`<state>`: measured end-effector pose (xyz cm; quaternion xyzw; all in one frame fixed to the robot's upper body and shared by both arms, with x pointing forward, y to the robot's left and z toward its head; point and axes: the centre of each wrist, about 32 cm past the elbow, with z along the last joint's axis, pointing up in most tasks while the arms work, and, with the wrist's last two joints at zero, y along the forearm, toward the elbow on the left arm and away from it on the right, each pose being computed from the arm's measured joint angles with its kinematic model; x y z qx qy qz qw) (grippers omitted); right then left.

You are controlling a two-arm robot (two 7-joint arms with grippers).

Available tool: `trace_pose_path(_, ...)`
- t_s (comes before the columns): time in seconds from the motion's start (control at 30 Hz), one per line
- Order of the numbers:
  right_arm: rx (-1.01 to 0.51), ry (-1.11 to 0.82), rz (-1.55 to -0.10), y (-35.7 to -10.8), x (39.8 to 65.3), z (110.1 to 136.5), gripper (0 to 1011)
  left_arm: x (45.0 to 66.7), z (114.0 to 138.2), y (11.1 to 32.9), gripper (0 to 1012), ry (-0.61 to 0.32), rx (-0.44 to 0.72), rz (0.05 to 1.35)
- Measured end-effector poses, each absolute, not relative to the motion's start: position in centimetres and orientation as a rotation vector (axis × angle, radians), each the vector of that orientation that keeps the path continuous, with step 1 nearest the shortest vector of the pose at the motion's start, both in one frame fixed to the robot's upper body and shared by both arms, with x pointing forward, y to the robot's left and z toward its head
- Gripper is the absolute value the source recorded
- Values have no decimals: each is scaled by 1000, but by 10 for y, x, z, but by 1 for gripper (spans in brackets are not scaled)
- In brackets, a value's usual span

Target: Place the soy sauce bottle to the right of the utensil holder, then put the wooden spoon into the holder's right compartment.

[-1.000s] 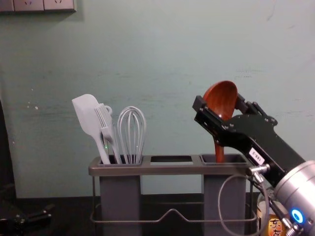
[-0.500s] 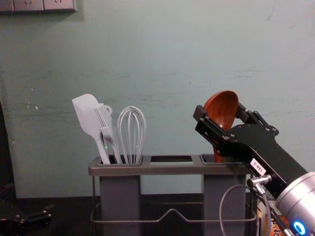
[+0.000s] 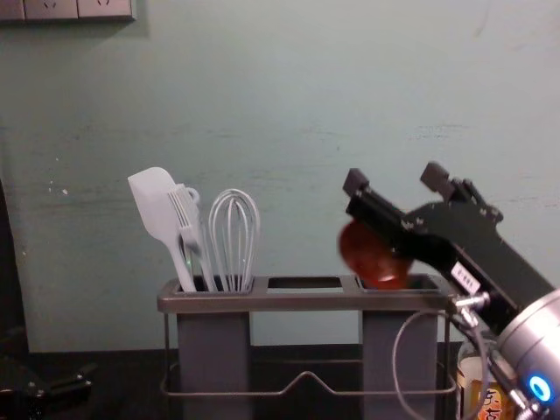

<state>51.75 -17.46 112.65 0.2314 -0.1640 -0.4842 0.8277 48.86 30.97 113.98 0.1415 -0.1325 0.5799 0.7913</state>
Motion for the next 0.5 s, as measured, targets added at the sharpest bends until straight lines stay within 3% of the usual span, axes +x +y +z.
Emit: trace_pose_path(0.5,555,-470,-1014,-186,510,1174,1002,489,1140,310,1011,-285,304,1248)
